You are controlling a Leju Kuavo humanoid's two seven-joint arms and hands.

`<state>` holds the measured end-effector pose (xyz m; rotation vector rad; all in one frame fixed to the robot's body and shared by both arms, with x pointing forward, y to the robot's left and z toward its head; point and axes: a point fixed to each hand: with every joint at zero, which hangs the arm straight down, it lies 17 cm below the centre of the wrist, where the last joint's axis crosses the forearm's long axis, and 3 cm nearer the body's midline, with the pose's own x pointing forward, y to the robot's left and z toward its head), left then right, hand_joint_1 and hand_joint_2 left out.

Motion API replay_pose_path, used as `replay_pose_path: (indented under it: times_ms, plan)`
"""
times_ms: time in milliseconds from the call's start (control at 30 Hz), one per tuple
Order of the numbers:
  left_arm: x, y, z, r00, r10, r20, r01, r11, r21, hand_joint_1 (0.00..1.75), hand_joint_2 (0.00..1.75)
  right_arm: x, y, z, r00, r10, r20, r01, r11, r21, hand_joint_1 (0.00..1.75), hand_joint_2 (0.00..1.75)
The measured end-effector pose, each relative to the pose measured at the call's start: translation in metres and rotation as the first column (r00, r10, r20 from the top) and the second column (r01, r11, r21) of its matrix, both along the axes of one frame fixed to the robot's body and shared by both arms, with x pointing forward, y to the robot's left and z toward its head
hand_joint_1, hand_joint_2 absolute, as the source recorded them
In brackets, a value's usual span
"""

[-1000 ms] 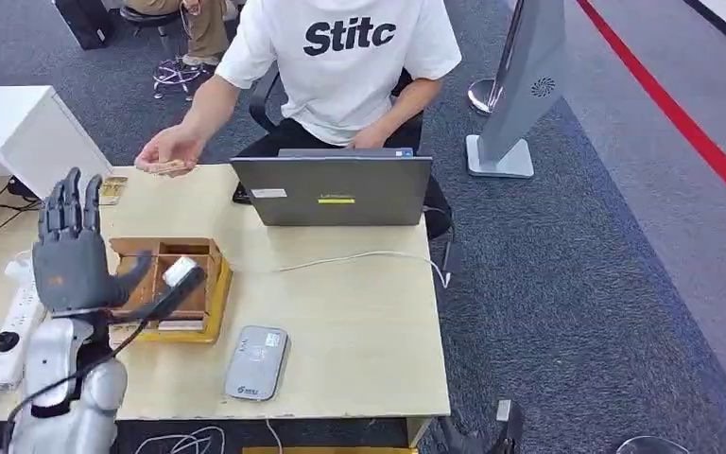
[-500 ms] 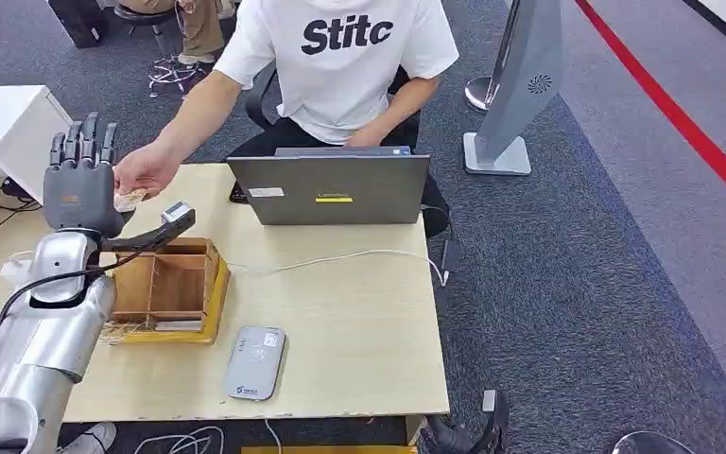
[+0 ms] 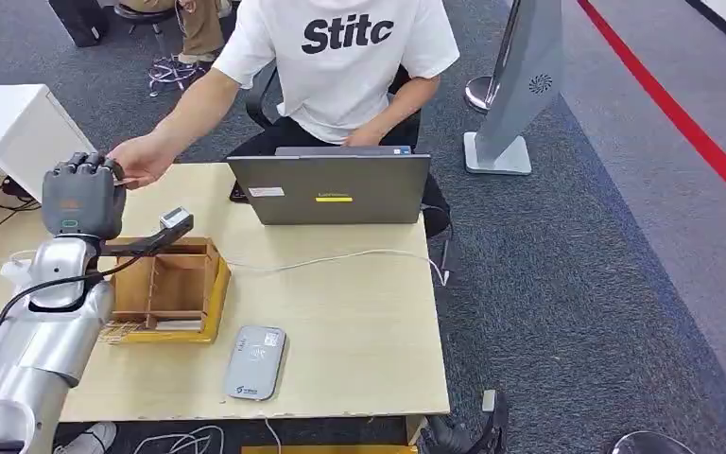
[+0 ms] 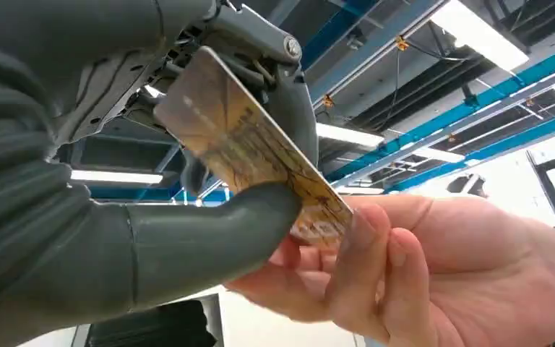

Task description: Pass the card to the sensor for recognition and then transmit it.

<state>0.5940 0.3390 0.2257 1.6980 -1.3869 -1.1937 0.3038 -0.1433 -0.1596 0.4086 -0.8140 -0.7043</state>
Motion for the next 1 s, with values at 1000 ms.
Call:
replay_pose_path:
  times_ms: [1000]
  plan:
    - [-0.103,-0.085,-0.023,0.944,-0.273,0.185,0.305,0.937,-0.173,1.75,1.75,-0.005,-0.014,-0.002,0.995,-0.098,0.006,0.098,0.995,0.0,0.0,1.75]
